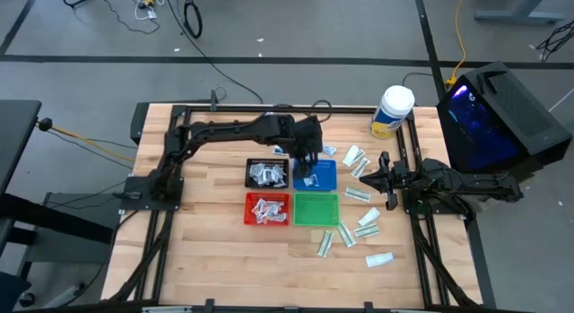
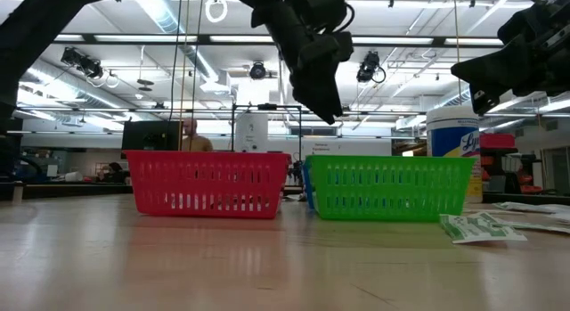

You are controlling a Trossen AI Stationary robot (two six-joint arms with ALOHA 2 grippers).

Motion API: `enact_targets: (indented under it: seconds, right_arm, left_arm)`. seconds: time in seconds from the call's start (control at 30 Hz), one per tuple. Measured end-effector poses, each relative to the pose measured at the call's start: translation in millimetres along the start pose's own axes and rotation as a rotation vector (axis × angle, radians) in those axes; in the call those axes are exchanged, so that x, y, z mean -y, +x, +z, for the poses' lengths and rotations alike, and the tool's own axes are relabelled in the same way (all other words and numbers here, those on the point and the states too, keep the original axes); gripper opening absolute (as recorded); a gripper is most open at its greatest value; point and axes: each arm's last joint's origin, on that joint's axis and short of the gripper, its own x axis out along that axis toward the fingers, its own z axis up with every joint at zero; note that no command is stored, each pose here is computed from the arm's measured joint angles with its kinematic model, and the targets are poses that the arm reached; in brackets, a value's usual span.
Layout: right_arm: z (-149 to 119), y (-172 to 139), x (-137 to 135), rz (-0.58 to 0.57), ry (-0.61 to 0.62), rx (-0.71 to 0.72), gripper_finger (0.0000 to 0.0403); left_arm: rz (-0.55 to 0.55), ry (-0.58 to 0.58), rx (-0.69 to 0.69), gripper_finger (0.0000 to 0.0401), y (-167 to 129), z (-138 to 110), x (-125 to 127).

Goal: Pick & Place First Aid Supplies
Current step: Put the blue alcohol pad into the blue bin

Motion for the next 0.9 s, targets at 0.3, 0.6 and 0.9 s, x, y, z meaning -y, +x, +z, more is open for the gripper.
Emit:
enact_targets:
  seconds: [0.3, 0.6, 0.9]
  right_arm:
    - [0, 0, 0, 0.0, 0.0, 0.0, 0.0018]
    - [0, 0, 0, 0.0, 0.0, 0.0, 0.0018]
    - [0, 0, 0, 0.0, 0.0, 0.0, 0.0018]
  left_arm:
    - [0.055, -0.078, -0.077, 0.0294, -5, -17, -53]
    - [0.161, -0.528, -0.143, 0.0293, -16, -44, -112]
    - [0.331, -0.697, -0.153, 0.0293, -27, -65, -158]
